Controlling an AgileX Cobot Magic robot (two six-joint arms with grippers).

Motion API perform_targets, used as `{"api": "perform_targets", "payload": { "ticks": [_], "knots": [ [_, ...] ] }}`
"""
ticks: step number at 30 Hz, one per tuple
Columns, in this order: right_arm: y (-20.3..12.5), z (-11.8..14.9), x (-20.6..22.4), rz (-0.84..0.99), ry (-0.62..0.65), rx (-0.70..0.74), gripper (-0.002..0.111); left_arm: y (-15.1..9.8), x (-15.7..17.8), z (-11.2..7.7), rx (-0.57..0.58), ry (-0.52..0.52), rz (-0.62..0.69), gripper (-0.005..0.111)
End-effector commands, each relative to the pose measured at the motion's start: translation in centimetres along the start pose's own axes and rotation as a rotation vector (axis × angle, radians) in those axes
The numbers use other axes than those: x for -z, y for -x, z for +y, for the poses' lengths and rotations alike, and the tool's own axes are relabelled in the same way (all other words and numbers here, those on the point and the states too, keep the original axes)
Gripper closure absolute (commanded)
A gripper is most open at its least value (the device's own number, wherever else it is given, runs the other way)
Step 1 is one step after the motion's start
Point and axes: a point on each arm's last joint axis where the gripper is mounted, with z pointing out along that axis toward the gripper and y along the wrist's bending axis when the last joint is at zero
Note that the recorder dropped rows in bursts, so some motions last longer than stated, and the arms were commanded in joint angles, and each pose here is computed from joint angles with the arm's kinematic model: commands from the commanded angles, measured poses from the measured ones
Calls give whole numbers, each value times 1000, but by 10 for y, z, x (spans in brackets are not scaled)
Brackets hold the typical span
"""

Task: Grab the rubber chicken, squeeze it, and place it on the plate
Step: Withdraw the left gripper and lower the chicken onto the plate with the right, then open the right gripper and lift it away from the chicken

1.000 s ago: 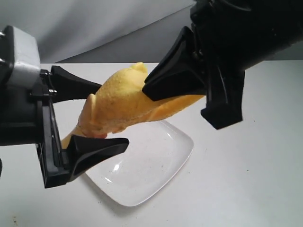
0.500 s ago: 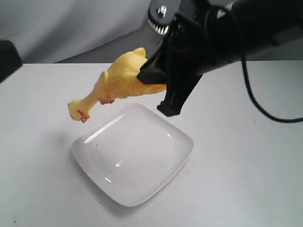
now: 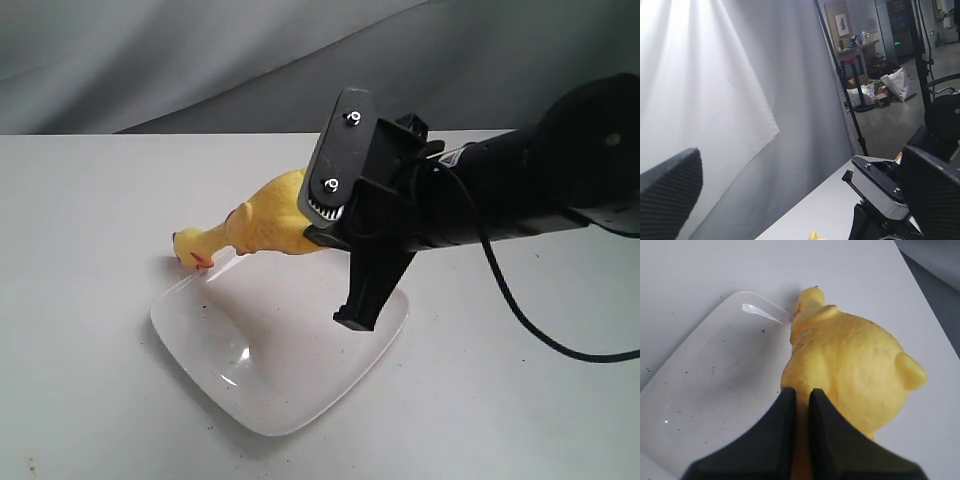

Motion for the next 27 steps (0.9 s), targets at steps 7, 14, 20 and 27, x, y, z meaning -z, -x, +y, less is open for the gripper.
{"api": "perform_targets", "payload": {
  "ticks": [7,14,20,27],
  "knots": [
    [-28,23,-6,100,112,11,108,1,0,1,19,9,-5,3],
    [-77,45,-13,192,14,-145,107,1,0,1,19,13,-4,3],
    [-91,52,-12,213,-22,-268,59,1,0,1,36,14,-5,3],
    [-70,43,17,89,-103,-275,49,3,4,5,65,70,-22,13]
  ]
}}
